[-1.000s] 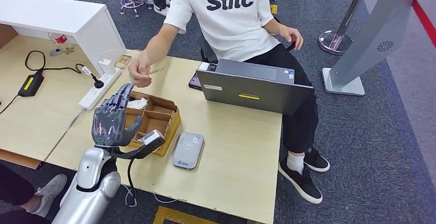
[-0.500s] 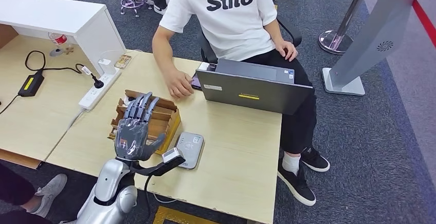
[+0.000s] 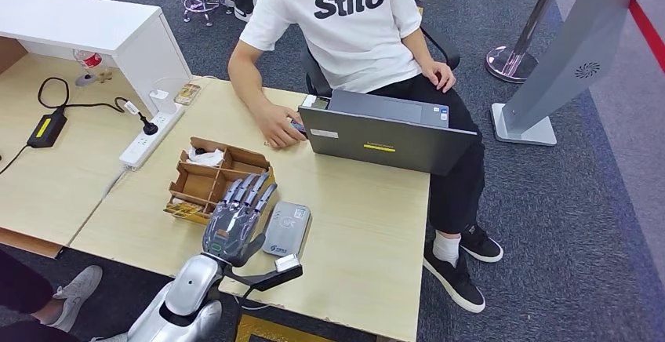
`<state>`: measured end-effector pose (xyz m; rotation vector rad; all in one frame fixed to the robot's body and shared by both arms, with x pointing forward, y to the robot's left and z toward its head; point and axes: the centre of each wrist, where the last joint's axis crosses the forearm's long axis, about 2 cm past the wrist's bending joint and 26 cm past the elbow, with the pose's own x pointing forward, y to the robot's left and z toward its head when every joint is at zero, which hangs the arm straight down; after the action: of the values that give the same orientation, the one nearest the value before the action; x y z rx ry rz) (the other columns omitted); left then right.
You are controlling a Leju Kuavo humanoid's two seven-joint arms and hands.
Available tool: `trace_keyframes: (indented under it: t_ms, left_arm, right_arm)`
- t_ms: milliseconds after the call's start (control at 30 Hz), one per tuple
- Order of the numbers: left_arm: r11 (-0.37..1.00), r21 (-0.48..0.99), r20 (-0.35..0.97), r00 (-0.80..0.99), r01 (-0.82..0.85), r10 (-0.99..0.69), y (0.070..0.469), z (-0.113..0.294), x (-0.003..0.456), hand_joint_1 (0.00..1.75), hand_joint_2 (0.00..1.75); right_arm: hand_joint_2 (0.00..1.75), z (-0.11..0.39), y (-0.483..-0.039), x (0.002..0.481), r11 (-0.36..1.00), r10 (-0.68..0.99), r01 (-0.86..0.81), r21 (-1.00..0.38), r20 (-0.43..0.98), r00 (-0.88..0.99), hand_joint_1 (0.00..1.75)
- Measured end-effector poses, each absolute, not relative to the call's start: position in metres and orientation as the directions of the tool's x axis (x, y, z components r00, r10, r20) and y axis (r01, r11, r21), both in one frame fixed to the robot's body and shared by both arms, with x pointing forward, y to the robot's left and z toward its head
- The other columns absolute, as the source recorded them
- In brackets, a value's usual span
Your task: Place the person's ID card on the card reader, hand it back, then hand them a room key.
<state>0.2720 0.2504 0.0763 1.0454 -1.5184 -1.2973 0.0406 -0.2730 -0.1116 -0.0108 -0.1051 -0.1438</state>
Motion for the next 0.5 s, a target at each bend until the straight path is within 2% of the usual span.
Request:
trace_keyframes:
  t_ms: [500]
  left_arm:
    - [0.065, 0.993, 0.039, -0.253, -0.096, -0.967, 0.269, 0.081, 0.263, 0.00, 1.75]
  right_arm:
    - [1.75, -0.112, -0.272, 0.040, 0.985, -0.171, 0.172, -0.003, 0.096, 0.981, 0.00]
